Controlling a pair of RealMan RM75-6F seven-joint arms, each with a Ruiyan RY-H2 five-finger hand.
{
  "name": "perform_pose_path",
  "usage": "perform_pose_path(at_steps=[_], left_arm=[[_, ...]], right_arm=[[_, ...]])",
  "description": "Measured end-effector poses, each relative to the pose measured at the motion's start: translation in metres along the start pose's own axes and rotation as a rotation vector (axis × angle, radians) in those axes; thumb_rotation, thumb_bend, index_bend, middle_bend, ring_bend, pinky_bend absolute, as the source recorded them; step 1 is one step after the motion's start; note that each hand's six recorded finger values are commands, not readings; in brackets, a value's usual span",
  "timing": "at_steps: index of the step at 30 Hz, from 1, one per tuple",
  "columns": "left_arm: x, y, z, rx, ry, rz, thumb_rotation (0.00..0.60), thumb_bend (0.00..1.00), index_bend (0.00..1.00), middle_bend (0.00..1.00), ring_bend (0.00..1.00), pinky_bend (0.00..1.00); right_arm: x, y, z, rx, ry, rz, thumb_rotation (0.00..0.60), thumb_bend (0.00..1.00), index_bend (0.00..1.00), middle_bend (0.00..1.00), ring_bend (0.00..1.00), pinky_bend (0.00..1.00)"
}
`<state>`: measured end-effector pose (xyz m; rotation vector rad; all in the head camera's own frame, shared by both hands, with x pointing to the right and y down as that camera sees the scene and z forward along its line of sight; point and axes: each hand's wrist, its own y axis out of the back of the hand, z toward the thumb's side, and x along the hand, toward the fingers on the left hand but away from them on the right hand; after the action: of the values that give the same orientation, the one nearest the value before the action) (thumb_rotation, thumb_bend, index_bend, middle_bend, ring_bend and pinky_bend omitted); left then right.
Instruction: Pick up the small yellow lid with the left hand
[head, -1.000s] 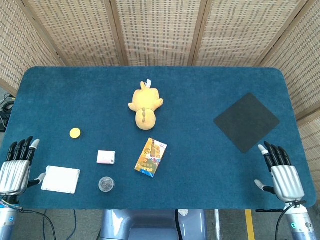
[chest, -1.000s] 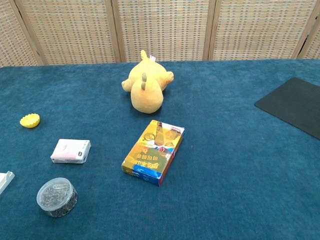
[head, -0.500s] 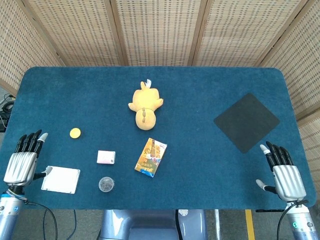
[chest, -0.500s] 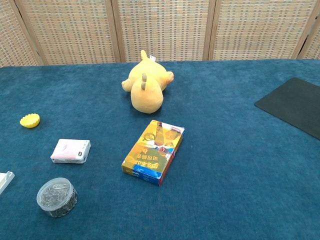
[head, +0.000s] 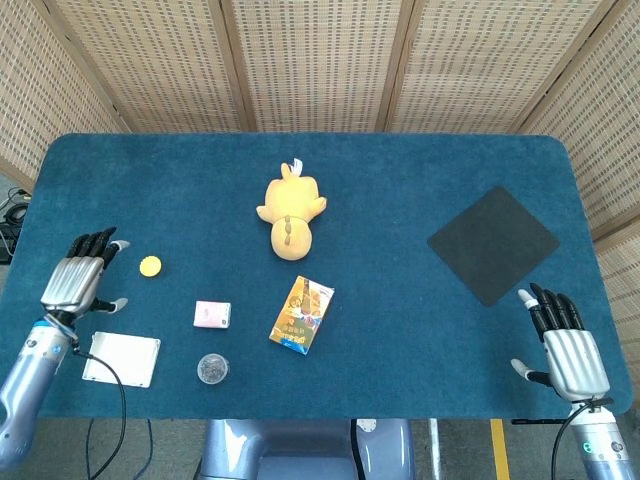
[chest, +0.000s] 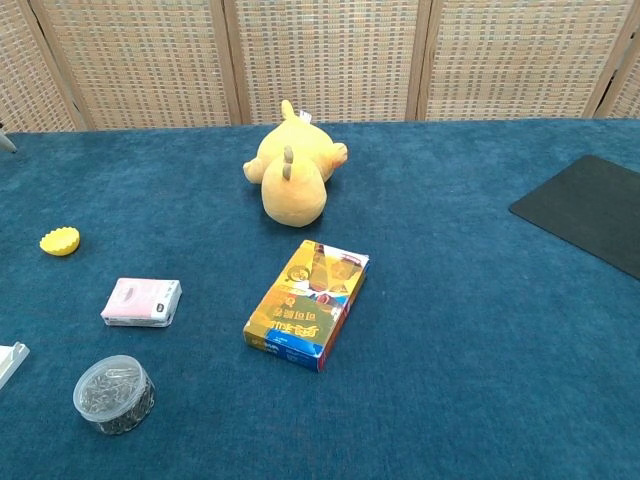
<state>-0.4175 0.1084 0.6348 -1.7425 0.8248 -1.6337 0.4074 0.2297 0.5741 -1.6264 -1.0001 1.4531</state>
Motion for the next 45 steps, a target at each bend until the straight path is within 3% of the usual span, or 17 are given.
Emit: perform_pose_path(at_steps=[8,19,28,45], left_arm=[[0.047,-0.005,0.003,0.030,0.065,-0.082,0.600,0.20,0.26,0.00,0.00,0.00],[0.075,-0.037,0.002,0.057,0.119,-0.168,0.600,0.21,0.29,0.00,0.00,0.00],[0.085,-0.051,0.011,0.081,0.114,-0.178,0.600,0.23,0.32,0.00,0.00,0.00],[0.094,-0.054,0.007,0.086,0.135,-0.178,0.600,0.25,0.32,0.00,0.00,0.00]], right_arm=[[-0.002,-0.002,-0.002,0.001,-0.006,0.008,0.600,0.00,0.06,0.00,0.00,0.04],[-0.005,-0.007,-0.004,0.006,-0.017,0.023,0.600,0.00,0.06,0.00,0.00,0.04],[-0.005,-0.008,-0.003,0.008,-0.016,0.022,0.600,0.00,0.06,0.00,0.00,0.04],[-0.004,-0.011,-0.002,0.010,-0.012,0.030,0.600,0.00,0.06,0.00,0.00,0.04]])
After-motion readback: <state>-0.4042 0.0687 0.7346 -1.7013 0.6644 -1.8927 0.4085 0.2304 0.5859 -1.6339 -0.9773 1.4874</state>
